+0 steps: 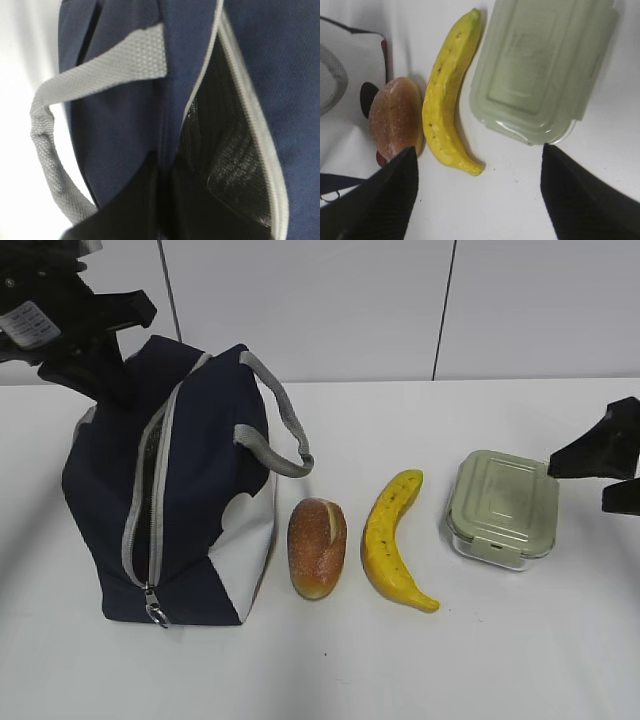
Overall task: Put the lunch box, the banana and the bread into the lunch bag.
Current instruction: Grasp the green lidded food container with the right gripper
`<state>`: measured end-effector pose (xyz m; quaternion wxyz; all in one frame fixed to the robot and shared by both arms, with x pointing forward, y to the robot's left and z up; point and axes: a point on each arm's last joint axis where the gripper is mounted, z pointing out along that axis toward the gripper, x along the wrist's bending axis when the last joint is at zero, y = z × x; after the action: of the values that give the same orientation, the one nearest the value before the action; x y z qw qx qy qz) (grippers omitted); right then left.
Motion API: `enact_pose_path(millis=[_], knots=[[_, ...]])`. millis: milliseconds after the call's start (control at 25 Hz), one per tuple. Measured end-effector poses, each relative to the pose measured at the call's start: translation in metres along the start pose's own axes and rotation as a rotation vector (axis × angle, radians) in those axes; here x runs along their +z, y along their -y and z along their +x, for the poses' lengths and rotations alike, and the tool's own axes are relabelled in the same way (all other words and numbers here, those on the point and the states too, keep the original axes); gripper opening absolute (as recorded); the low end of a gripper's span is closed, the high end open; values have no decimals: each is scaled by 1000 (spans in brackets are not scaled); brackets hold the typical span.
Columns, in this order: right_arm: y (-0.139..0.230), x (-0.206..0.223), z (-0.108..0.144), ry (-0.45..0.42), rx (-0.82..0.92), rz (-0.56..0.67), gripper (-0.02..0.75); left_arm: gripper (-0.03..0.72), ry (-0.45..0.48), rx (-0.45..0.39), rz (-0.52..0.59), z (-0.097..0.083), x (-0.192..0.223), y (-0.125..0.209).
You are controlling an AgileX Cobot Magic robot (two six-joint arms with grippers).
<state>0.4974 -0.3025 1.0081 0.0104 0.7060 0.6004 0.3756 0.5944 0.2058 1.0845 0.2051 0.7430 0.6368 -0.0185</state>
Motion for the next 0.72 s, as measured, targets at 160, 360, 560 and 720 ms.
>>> enact_pose_path(millis=[160,360,560,720], knots=[[-8,2,-24,13,66,-4,563,-3,0,1,1,0,0,0],[-5,26,-43,-2,105,70,563,-3,0,1,1,0,0,0],[1,51,-59,-26,130,134,563,-3,0,1,1,0,0,0],[2,57,-62,-32,125,146,563,-3,0,1,1,0,0,0]])
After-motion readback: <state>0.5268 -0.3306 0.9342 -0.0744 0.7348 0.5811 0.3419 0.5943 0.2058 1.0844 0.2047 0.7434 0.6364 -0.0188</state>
